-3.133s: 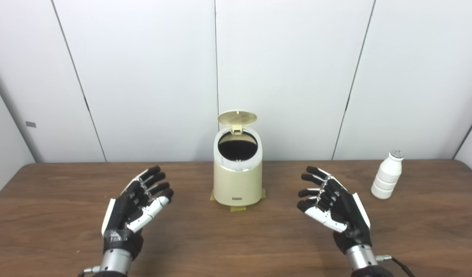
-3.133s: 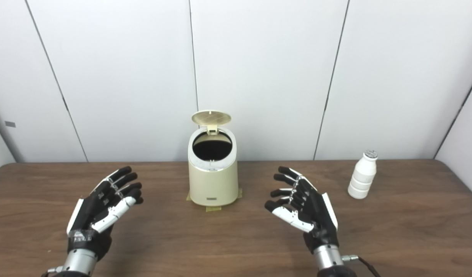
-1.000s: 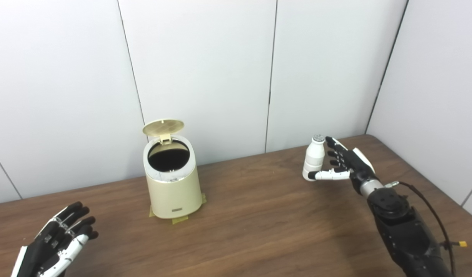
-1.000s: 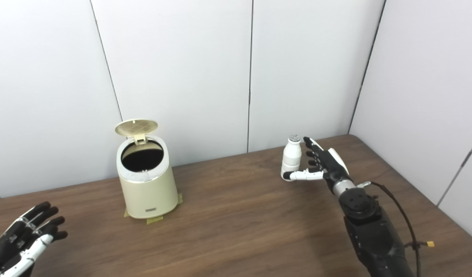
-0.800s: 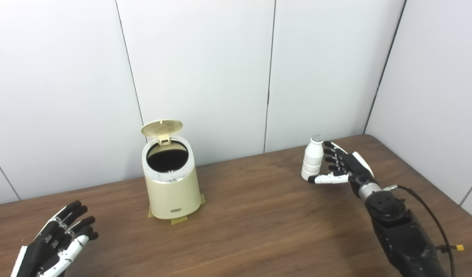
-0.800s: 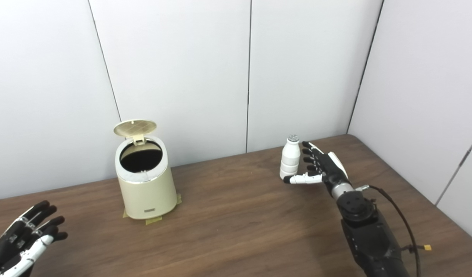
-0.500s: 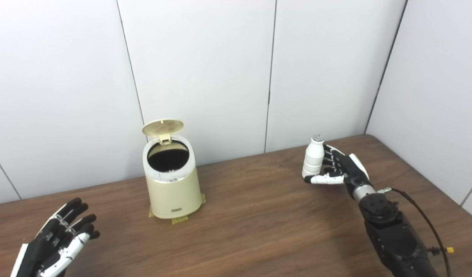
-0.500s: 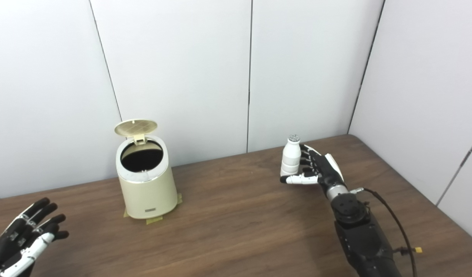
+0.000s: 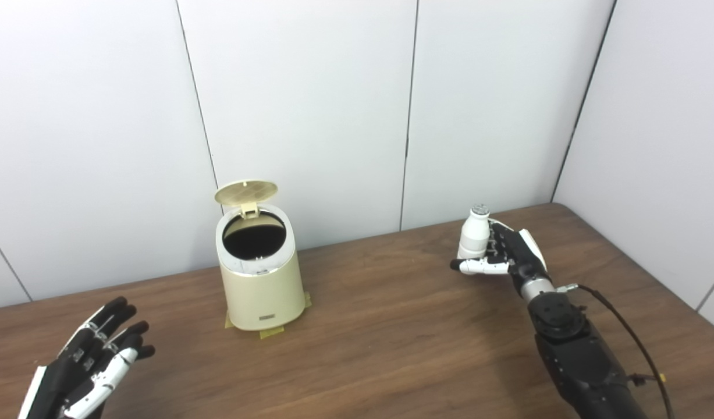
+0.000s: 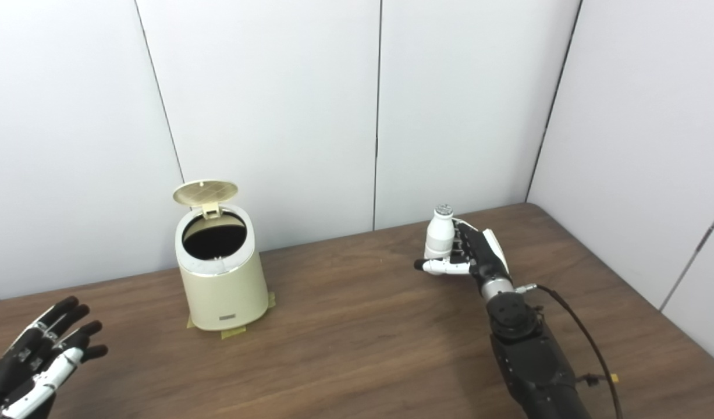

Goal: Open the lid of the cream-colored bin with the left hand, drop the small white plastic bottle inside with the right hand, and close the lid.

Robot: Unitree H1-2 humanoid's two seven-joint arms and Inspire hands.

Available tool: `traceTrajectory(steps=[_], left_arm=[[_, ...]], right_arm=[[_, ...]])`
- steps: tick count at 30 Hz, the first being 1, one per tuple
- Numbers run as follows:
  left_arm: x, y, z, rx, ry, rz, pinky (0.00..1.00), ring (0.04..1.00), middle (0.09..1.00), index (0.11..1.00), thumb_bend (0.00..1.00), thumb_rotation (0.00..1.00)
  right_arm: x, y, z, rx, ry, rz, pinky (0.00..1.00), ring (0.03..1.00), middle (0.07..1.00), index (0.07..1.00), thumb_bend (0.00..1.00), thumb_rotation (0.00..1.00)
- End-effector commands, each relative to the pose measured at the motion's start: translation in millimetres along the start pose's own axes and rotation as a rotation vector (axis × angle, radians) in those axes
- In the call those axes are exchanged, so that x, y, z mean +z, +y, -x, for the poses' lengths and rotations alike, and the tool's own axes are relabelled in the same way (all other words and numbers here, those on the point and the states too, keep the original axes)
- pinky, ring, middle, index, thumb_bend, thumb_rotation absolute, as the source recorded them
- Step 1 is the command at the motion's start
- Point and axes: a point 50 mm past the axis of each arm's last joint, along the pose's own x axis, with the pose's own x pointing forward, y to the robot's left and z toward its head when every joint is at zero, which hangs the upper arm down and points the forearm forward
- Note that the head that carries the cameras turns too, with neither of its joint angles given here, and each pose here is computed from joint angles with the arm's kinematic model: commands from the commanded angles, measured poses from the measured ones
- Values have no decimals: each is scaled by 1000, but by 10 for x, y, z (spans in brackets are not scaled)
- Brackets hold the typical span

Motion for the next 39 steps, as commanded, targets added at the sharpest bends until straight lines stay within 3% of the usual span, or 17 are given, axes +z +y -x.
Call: traceTrajectory(steps=[1, 2, 4, 6, 13, 17, 22, 30, 39], left_arm=[[152, -40, -59, -20, -63, -7, 628, 774, 850, 831, 421, 0], [154, -43, -58, -19, -63, -9, 626, 772, 850, 831, 420, 0], [159, -49, -57, -15, -63, -16, 617, 760, 842, 825, 408, 0], [160, -52, -56, -12, -63, -21, 617, 754, 838, 823, 402, 0], [158, -68, -57, -17, -66, -29, 626, 753, 843, 832, 380, 0], [144, -77, -54, -27, -68, -28, 670, 759, 847, 830, 367, 0], [129, -87, -66, -33, -71, -40, 663, 754, 838, 832, 398, 0], [52, -147, -85, -42, -71, -48, 742, 811, 865, 870, 408, 0], [-95, -201, -113, -33, -69, -108, 630, 735, 796, 810, 552, 0]], right_arm=[[315, -84, -166, -73, -149, -8, 443, 545, 659, 691, 717, 0], [299, -79, -178, -86, -156, -4, 419, 514, 625, 664, 708, 0], [266, -74, -197, -100, -161, -2, 352, 416, 489, 561, 570, 0], [249, -65, -200, -118, -174, 7, 323, 375, 445, 530, 531, 0], [290, -47, -159, -149, -213, 7, 317, 366, 428, 526, 520, 0], [405, -33, -111, -147, -272, 12, 334, 377, 474, 549, 510, 0], [839, 124, 36, -135, -389, -18, 333, 382, 483, 550, 509, 0], [1646, 511, 275, 33, -607, 71, 332, 390, 484, 541, 513, 0], [2166, 963, 314, 201, -675, 95, 341, 405, 480, 518, 518, 0]])
